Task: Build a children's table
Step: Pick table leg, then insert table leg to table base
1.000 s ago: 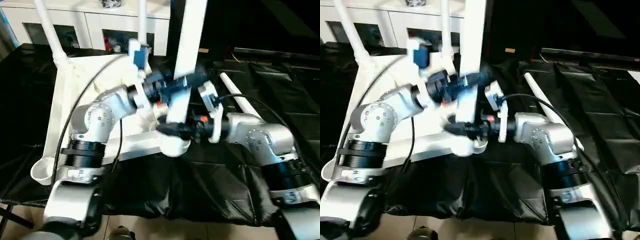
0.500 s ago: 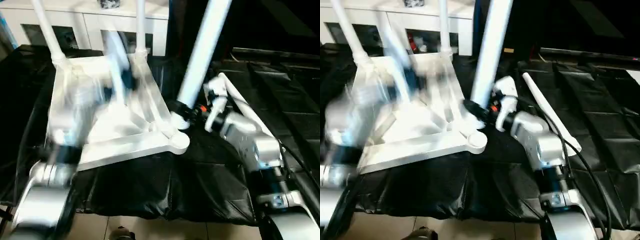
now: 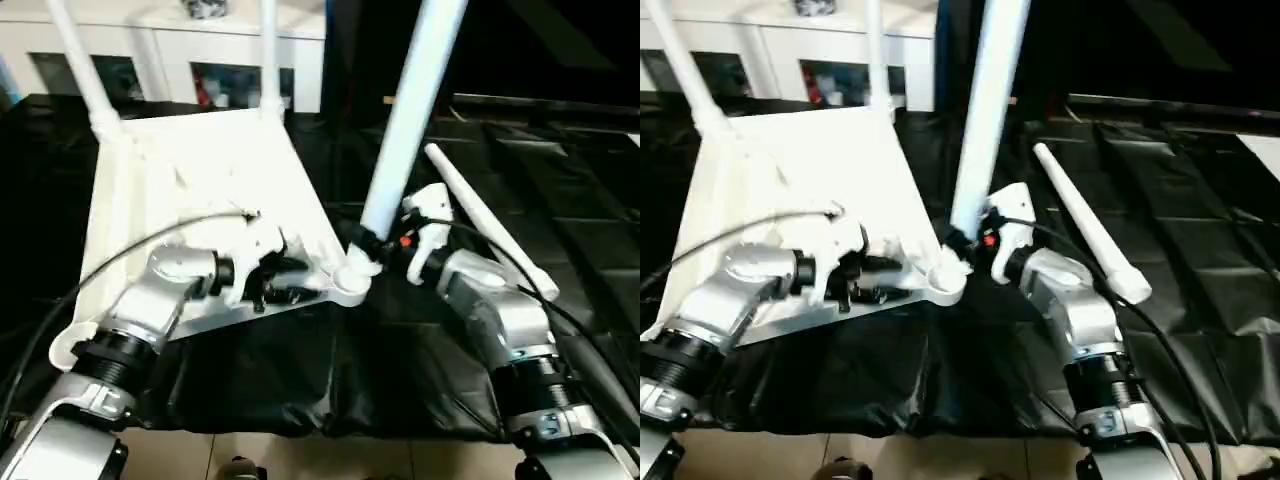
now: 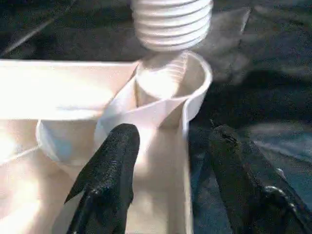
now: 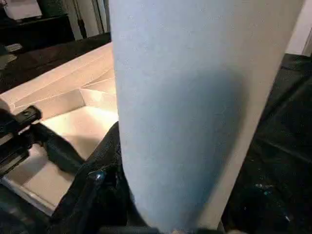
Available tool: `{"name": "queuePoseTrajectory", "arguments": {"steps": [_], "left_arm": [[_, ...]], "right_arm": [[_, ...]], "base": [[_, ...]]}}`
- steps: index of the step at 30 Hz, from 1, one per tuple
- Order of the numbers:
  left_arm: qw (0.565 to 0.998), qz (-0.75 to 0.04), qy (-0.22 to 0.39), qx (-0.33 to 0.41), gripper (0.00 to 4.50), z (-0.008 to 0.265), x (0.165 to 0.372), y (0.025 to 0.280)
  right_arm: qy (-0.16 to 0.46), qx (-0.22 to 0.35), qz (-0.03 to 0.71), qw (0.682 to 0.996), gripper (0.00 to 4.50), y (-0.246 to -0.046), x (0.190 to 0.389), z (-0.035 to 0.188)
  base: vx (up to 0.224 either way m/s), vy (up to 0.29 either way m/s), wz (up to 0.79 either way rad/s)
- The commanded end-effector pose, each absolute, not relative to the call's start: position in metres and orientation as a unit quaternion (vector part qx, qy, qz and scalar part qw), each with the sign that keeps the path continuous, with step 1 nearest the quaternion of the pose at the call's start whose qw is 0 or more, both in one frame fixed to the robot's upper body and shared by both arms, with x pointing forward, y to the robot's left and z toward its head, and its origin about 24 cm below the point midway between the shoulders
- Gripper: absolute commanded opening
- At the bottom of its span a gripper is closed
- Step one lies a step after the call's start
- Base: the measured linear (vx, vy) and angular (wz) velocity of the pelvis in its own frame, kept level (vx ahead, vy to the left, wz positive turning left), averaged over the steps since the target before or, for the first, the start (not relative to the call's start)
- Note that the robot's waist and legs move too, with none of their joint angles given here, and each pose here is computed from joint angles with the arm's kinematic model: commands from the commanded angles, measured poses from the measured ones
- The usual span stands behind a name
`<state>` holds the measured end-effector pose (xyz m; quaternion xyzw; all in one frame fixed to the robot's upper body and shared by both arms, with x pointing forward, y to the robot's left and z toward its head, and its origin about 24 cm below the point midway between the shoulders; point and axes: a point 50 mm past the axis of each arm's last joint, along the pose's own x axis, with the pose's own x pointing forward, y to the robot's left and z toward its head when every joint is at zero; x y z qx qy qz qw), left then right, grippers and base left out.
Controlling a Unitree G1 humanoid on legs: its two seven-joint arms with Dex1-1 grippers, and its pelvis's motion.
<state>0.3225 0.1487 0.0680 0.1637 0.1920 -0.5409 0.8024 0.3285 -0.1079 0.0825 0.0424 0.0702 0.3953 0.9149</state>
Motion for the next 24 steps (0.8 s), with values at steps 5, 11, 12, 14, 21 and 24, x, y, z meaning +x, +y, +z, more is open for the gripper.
{"name": "queuePoseTrajectory", "arguments": {"steps": [5, 11, 12, 14, 21, 24], "left_arm": [[0.798, -0.537, 0.205, 0.182, 1.84, 0.059, 0.323, 0.152], [0.794, -0.541, 0.213, 0.179, 1.39, 0.058, 0.321, 0.156], [0.793, -0.542, 0.213, 0.178, 1.16, 0.059, 0.321, 0.156], [0.792, -0.544, 0.215, 0.177, 1.07, 0.059, 0.321, 0.157], [0.783, -0.552, 0.222, 0.179, 0.58, 0.058, 0.318, 0.16], [0.783, -0.553, 0.222, 0.18, 0.43, 0.059, 0.317, 0.161]], "right_arm": [[0.079, 0.038, 0.398, 0.913, 1.93, -0.106, 0.329, 0.078], [0.091, 0.037, 0.404, 0.91, 1.93, -0.104, 0.33, 0.074], [0.093, 0.036, 0.404, 0.909, 1.93, -0.104, 0.33, 0.073], [0.096, 0.035, 0.404, 0.909, 1.93, -0.104, 0.331, 0.072], [0.101, 0.046, 0.411, 0.905, 1.93, -0.102, 0.332, 0.07], [0.105, 0.049, 0.419, 0.901, 1.93, -0.1, 0.333, 0.069]], "base": [[0.0, 0.0, 0.0], [0.0, 0.0, 0.0], [0.0, 0.0, 0.0], [0.0, 0.0, 0.0], [0.0, 0.0, 0.0], [0.0, 0.0, 0.0]]}}
